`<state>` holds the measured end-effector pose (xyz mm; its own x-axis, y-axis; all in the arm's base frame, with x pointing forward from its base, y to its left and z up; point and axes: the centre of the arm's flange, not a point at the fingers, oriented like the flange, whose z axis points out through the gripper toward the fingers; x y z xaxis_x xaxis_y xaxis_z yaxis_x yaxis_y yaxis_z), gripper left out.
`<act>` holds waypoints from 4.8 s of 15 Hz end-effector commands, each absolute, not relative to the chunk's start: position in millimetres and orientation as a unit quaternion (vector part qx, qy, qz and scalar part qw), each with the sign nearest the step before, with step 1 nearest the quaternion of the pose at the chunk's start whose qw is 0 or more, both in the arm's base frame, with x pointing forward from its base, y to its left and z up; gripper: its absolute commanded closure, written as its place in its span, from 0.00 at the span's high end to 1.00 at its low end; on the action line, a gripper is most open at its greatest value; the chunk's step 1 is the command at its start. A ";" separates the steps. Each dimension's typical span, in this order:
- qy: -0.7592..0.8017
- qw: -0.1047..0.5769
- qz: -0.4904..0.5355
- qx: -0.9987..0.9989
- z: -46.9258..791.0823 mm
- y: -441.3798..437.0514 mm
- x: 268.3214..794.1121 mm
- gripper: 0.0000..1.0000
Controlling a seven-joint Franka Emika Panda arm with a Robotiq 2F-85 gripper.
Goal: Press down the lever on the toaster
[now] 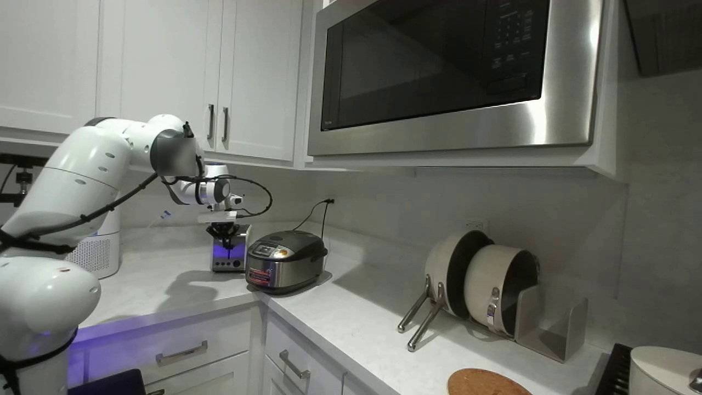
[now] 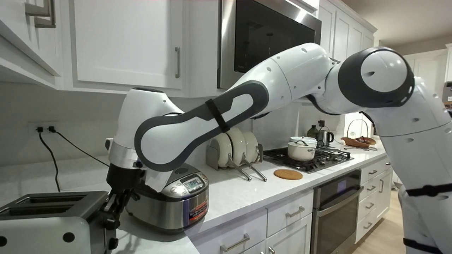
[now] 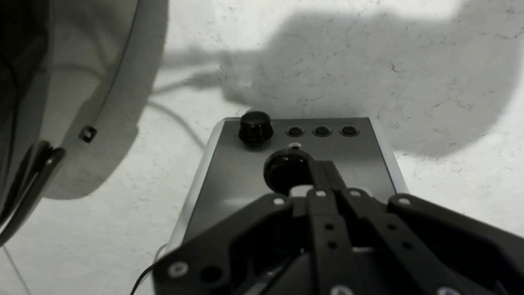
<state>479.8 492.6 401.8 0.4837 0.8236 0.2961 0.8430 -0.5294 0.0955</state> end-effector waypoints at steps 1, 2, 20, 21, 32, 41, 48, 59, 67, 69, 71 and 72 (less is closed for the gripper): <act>-0.473 0.019 -0.155 -0.867 397.6 501.4 498.4 0.00; -0.472 0.018 -0.155 -0.868 397.1 501.4 499.8 0.00; -0.439 -0.007 -0.136 -0.888 383.7 508.4 512.2 0.00; -0.435 -0.009 -0.135 -0.890 383.7 509.0 512.2 0.00; -0.397 -0.018 -0.103 -0.912 382.1 511.0 514.8 0.00; -0.400 -0.024 -0.075 -0.913 376.4 496.0 506.5 0.00; -0.397 -0.015 -0.061 -0.916 371.1 494.1 509.4 0.00; -0.379 0.047 -0.025 -0.924 358.3 481.9 524.7 0.00; -0.389 0.092 -0.012 -0.917 355.5 473.9 532.2 0.00; -0.387 0.096 -0.010 -0.917 354.8 473.8 533.1 0.00; -0.388 0.101 -0.009 -0.916 356.0 474.5 534.2 0.00; -0.388 0.102 -0.009 -0.916 356.6 475.0 534.3 0.00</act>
